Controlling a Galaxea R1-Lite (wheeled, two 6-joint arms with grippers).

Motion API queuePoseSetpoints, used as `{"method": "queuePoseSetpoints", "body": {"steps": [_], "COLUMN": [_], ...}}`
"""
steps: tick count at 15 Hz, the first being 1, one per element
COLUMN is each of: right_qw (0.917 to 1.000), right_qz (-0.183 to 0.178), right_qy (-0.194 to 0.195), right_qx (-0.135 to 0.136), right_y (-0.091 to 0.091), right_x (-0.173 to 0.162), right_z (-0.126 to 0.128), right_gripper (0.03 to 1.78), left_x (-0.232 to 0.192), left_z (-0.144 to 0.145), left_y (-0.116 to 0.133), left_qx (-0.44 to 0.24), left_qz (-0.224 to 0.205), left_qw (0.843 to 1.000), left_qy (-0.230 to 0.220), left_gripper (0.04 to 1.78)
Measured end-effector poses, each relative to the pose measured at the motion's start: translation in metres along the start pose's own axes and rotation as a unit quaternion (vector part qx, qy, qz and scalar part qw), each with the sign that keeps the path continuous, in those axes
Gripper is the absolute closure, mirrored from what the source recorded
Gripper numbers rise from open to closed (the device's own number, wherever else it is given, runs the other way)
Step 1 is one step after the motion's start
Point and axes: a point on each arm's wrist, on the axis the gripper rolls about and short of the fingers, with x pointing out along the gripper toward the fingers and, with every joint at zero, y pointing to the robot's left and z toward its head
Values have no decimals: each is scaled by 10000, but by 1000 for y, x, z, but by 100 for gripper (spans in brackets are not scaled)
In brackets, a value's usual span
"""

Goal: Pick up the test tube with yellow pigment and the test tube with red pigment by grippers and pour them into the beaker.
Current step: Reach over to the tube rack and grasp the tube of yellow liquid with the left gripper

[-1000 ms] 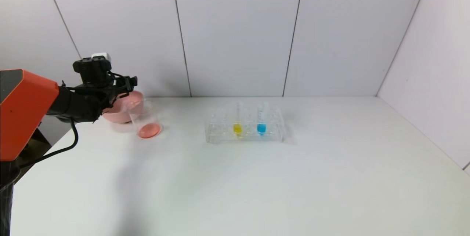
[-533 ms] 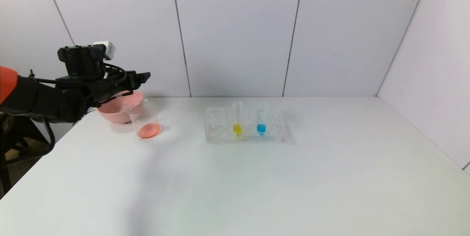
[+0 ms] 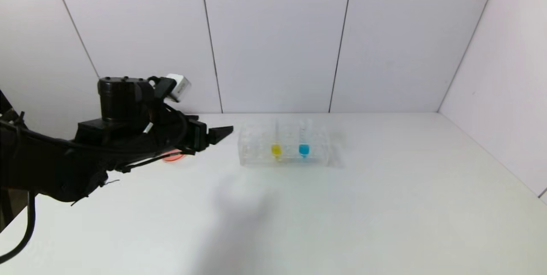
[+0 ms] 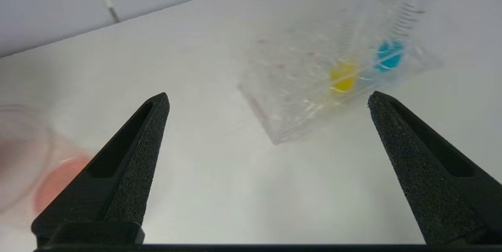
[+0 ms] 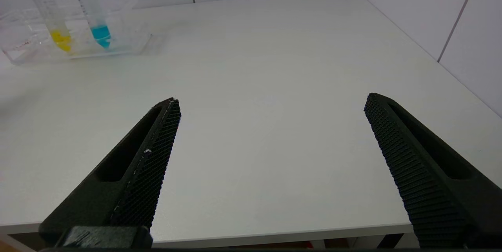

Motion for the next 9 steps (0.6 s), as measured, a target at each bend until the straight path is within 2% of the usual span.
{"method": "queuePoseSetpoints", "body": {"steps": [1, 4, 9], "right_qw": [10000, 10000, 10000], "right_qz": [0, 0, 0], "right_qy": [0, 0, 0], "right_qx": [0, -2, -2], "right_y": [0, 0, 0], "right_x": [0, 0, 0], "right_z": [0, 0, 0], "right_gripper": [10, 10, 10], "left_x": [4, 19, 68], "left_z": [-2, -16, -25], "left_y": [-20, -73, -135], "left_qx": [86, 167, -164], "left_qz": [-56, 214, 1519], "left_qw": [9999, 9996, 9877], "left_qy": [-18, 93, -347], "left_gripper": [6, 6, 6]}}
